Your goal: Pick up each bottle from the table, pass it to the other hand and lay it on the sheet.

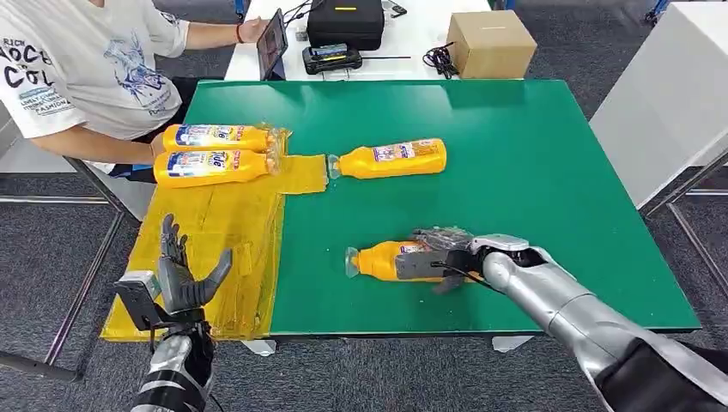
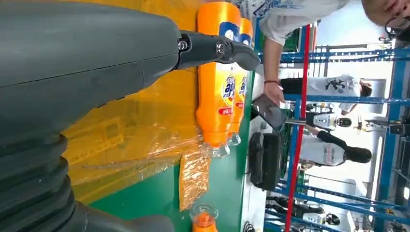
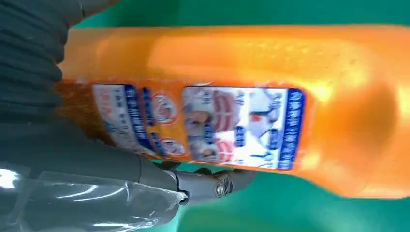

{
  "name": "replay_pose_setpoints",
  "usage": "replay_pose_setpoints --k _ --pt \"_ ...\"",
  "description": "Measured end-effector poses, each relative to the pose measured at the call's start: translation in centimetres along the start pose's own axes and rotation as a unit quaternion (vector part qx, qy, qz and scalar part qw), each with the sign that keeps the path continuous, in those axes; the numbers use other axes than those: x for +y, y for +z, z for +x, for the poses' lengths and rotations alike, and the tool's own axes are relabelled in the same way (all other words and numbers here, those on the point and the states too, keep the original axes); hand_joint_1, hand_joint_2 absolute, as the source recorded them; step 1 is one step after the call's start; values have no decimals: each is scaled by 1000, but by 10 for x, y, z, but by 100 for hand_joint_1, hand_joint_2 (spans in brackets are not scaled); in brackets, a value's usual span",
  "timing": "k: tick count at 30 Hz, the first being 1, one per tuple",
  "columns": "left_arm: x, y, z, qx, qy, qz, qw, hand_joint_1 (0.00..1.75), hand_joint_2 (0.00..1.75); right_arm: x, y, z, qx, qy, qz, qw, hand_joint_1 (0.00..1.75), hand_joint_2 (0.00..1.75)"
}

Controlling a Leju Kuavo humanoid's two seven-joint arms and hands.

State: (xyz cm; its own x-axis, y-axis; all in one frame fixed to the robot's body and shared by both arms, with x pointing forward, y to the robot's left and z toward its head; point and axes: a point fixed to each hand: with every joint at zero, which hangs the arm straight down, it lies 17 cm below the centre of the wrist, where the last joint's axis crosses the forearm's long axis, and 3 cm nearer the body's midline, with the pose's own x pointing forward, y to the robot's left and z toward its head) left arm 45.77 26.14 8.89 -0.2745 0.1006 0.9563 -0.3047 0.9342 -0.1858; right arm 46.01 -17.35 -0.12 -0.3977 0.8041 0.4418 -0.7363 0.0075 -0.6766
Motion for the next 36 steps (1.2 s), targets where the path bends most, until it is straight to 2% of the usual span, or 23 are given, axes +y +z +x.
replay_pose_setpoints --k 2,3,4,6,18,21,23,26,28,31,34,36 --pt "0 0 0 0 0 -1 1000 0 175 2 -2 -2 4 5 -1 1000 0 175" --pt "0 0 -1 1 0 -1 1000 0 175 5 -3 -3 8 10 2 1000 28 175" --pt "-1 1 -1 2 0 -1 1000 0 175 6 -4 -4 10 12 3 1000 134 175" --pt "-1 1 -1 2 1 0 1000 0 175 8 -5 -7 16 18 4 1000 175 175" --pt "-1 1 -2 4 4 1 1000 0 175 3 -9 -15 36 49 -12 998 175 175" --pt "0 3 -3 6 3 2 1000 0 175 -6 -14 -10 28 43 -70 996 175 175" --pt "2 6 -5 8 1 3 1000 0 175 -10 -18 1 17 32 -130 991 175 175" --pt "4 9 -2 5 1 1 1000 0 175 -17 -19 31 -16 15 -195 981 175 175" --pt "4 12 0 5 5 0 1000 0 175 -20 -14 73 -71 -18 -264 962 175 175" --pt "5 16 2 10 13 0 1000 0 175 -51 14 136 -142 -100 -390 904 175 175" --pt "6 19 4 12 20 2 1000 0 175 -81 44 148 -157 -149 -456 863 175 175" --pt "7 19 6 10 22 3 1000 0 175 -89 56 145 -156 -165 -477 849 175 175"
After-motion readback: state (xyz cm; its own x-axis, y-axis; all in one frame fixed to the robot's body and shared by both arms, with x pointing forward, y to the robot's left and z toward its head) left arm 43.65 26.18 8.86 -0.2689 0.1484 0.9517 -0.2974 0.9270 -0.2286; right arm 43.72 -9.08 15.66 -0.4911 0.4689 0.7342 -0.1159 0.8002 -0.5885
